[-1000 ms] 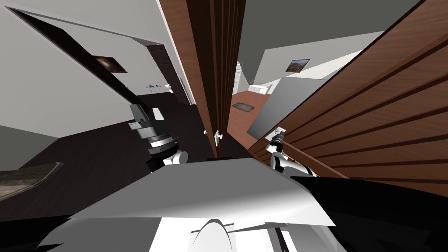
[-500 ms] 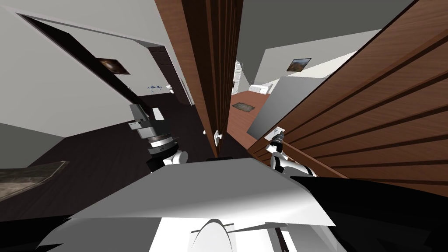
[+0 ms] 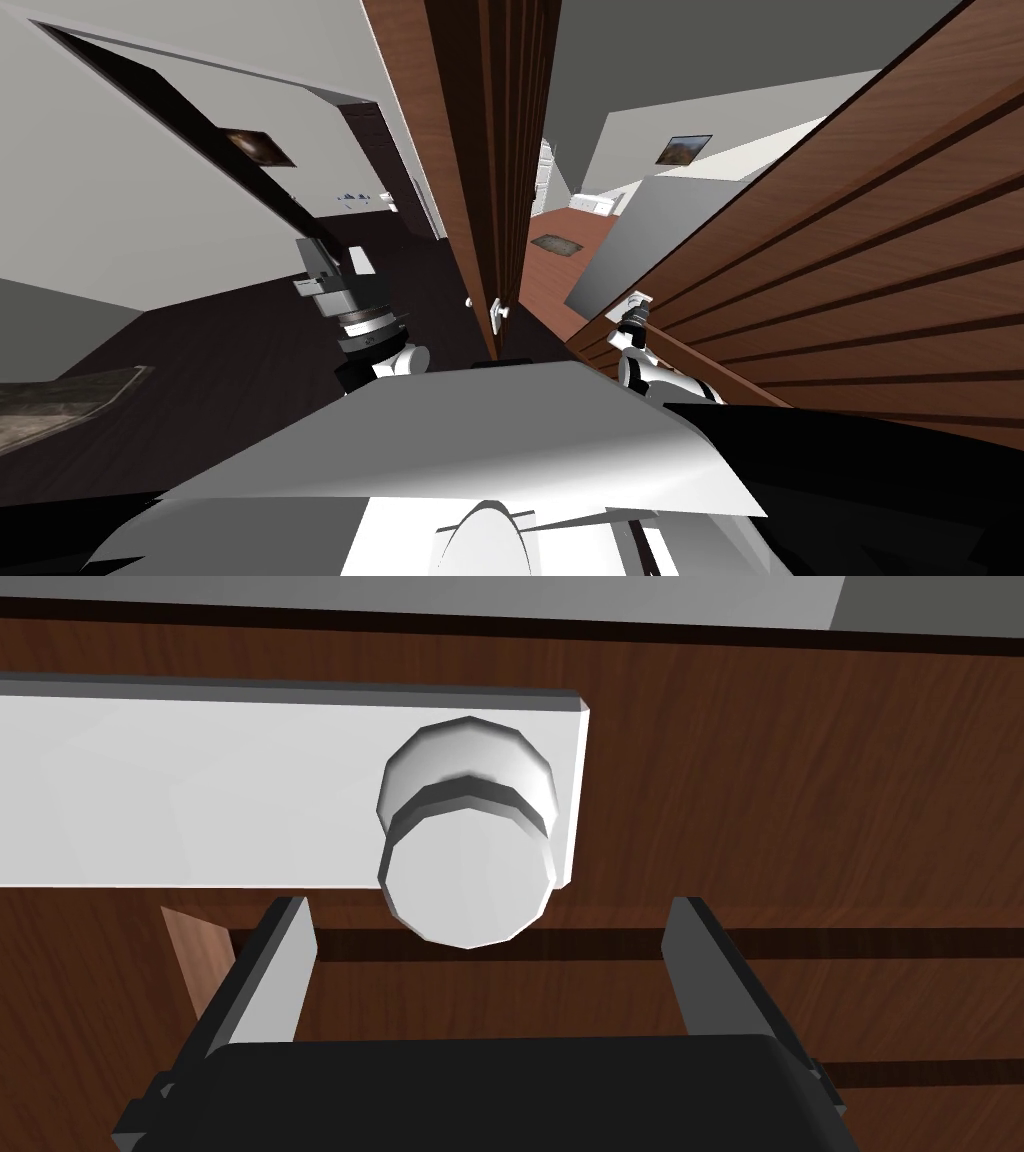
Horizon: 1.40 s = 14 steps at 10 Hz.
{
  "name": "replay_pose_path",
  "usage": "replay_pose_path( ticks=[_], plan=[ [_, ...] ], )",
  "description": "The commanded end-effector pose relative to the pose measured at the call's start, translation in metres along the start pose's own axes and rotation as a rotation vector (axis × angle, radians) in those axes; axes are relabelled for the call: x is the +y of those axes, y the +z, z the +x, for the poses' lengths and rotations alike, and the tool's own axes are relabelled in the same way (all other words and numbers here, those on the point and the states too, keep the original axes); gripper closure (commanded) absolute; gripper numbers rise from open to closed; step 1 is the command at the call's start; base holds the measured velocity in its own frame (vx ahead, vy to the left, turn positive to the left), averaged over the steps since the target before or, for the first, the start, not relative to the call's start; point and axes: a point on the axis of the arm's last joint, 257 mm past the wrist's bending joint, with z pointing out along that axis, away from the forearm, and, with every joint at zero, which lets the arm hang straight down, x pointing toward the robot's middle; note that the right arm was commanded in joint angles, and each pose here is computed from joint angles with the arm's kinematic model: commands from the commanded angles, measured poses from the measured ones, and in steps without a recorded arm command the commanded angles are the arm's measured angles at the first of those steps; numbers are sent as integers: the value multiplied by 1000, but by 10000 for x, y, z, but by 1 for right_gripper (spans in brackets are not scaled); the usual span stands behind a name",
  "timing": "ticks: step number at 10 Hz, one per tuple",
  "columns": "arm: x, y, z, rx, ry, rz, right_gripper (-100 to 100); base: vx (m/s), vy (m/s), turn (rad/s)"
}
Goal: Pull the door open
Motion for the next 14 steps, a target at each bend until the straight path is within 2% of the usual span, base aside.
replay_pose_path(
  ticks=[1,7,14],
  plan=[
    [0,0,-1,0,0,0,-100,-1,11,-29],
    [-1,2,-15,-5,2,1,-100,-5,-33,36],
    [-1,3,-17,-5,2,1,-100,-1,-3,2]
  ],
)
